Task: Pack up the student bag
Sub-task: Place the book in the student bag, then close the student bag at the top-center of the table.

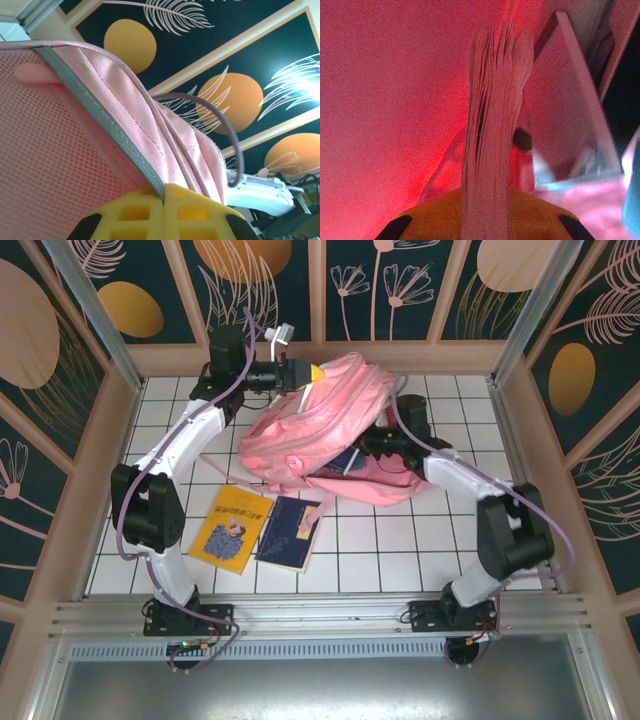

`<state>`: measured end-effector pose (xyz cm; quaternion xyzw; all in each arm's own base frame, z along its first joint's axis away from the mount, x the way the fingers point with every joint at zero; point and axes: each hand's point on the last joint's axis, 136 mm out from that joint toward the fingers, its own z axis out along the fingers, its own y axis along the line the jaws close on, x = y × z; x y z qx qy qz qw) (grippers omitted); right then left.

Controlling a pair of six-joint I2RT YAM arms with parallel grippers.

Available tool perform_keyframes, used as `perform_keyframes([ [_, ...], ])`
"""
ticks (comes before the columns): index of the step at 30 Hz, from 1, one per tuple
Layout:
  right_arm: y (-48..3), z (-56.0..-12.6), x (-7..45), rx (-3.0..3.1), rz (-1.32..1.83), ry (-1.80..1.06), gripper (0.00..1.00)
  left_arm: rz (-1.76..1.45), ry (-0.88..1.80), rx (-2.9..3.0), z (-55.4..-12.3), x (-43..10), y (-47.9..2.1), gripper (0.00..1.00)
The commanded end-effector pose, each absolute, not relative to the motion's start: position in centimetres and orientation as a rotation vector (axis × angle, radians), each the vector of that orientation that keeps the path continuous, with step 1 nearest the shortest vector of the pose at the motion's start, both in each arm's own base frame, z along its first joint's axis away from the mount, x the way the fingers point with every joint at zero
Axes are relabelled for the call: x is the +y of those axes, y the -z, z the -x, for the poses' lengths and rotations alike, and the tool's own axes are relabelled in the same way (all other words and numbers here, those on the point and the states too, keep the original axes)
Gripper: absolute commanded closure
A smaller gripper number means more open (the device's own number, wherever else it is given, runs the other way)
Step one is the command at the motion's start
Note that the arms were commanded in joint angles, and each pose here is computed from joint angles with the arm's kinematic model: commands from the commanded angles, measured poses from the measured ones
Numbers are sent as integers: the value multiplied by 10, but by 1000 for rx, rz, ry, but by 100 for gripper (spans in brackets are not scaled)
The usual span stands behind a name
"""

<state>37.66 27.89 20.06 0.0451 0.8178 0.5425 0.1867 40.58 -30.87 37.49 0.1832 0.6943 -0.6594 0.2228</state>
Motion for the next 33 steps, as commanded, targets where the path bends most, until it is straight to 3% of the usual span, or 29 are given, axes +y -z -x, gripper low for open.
perform_keyframes([
  [1,-209,-416,307,2210,-162,-1525,100,-787,1743,1576,-374,-305,-460,100],
  [3,-192,-430,327,2243,-192,-1506,97,-784,1745,1580,-376,-306,-458,100],
  [8,-169,-452,353,2297,-189,-1440,51,-748,1747,1609,-389,-305,-446,100],
  [13,-200,-447,309,2201,-185,-1334,12,-676,1728,1639,-409,-295,-436,100],
  [22,-224,-414,206,2146,-313,-1022,11,-554,1665,1746,-451,-290,-405,100],
  [29,-248,-388,138,2035,-478,-733,20,-364,1411,1940,-513,-285,-361,100],
  [32,-255,-371,114,1971,-524,-628,23,-279,1327,1996,-539,-282,-335,84],
  [33,-256,-366,111,1966,-522,-608,24,-259,1317,2014,-544,-282,-326,71],
])
